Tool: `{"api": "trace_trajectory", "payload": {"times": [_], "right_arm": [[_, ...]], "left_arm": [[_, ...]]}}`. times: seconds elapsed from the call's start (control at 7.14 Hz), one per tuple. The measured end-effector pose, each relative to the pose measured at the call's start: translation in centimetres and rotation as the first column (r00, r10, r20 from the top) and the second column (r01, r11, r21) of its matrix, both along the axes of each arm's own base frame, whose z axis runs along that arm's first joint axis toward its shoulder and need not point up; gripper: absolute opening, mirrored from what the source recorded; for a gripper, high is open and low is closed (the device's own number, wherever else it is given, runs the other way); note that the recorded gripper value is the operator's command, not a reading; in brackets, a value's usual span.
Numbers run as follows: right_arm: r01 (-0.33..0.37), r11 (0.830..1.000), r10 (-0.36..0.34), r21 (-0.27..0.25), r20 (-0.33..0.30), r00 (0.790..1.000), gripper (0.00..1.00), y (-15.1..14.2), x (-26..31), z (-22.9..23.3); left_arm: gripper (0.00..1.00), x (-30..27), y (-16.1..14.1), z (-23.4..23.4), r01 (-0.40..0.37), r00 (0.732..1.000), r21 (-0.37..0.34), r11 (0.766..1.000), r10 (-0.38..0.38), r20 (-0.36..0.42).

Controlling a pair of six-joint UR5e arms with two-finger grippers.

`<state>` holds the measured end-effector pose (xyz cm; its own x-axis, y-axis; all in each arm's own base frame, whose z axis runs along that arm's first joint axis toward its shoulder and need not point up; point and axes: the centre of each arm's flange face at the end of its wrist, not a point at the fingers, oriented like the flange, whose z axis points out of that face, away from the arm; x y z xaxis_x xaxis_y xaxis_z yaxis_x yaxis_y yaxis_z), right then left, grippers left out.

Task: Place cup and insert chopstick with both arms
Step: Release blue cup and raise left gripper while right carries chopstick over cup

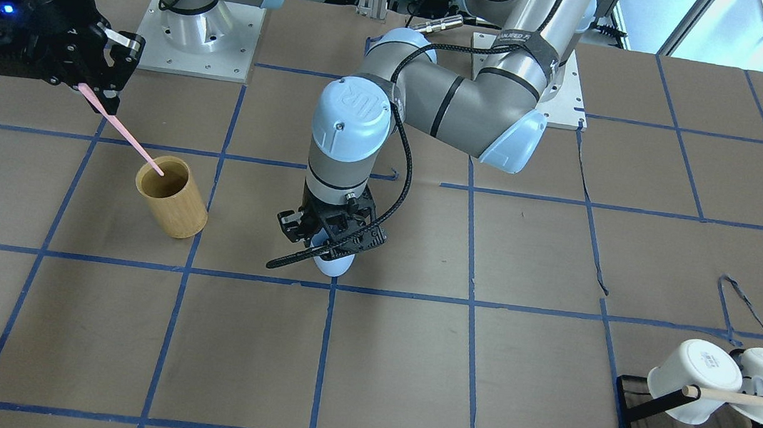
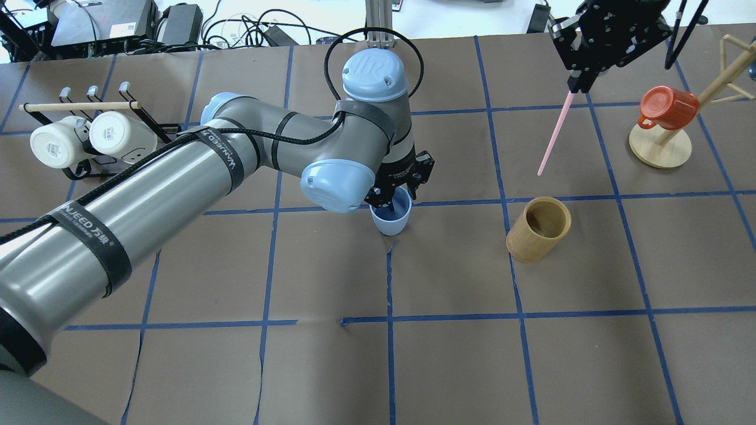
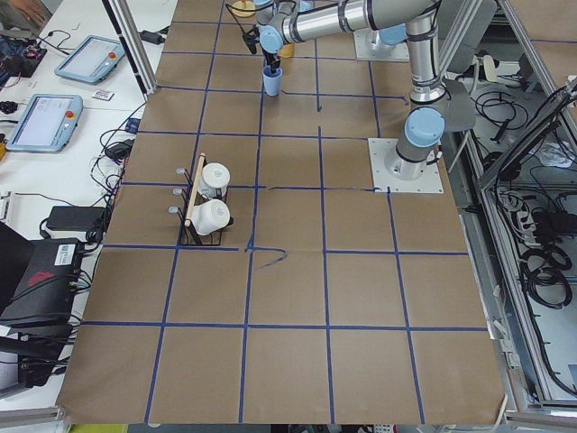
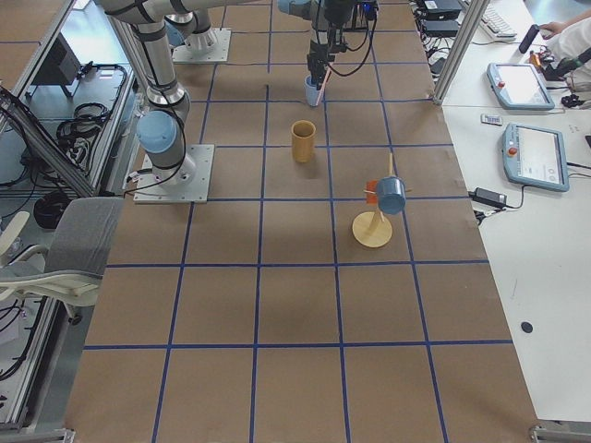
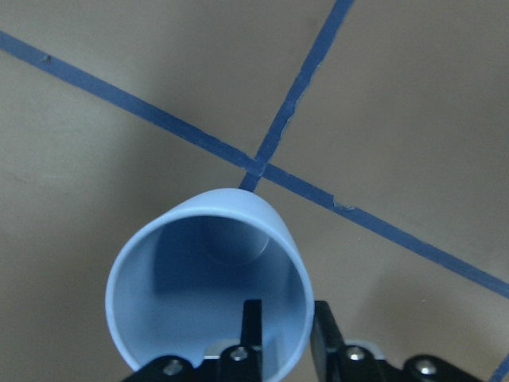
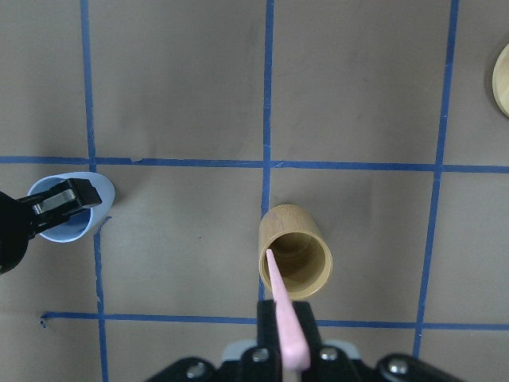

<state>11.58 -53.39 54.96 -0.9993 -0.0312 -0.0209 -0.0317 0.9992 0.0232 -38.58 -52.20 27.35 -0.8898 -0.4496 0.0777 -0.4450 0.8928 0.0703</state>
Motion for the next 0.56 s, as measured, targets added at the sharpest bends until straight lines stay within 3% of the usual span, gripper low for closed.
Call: {"api": "trace_trajectory", "payload": {"times": [0.28,0.56], "right_arm": [[-0.018,0.999,0.019,-0.047,0.013,1.0,0.0,-0.5,1.2,0.0],[-0.067,0.993,0.068,-0.093,0.011,0.998,0.0,-0.4,3.9,-0.7]], "left_arm": [[0.98,1.9,-1.6,5.0,0.035,0.999,-0.037,0.999,-0.034,0.031],[0.98,5.4,-0.6,11.8,0.194,0.979,0.0,0.981,-0.193,0.063]]}}
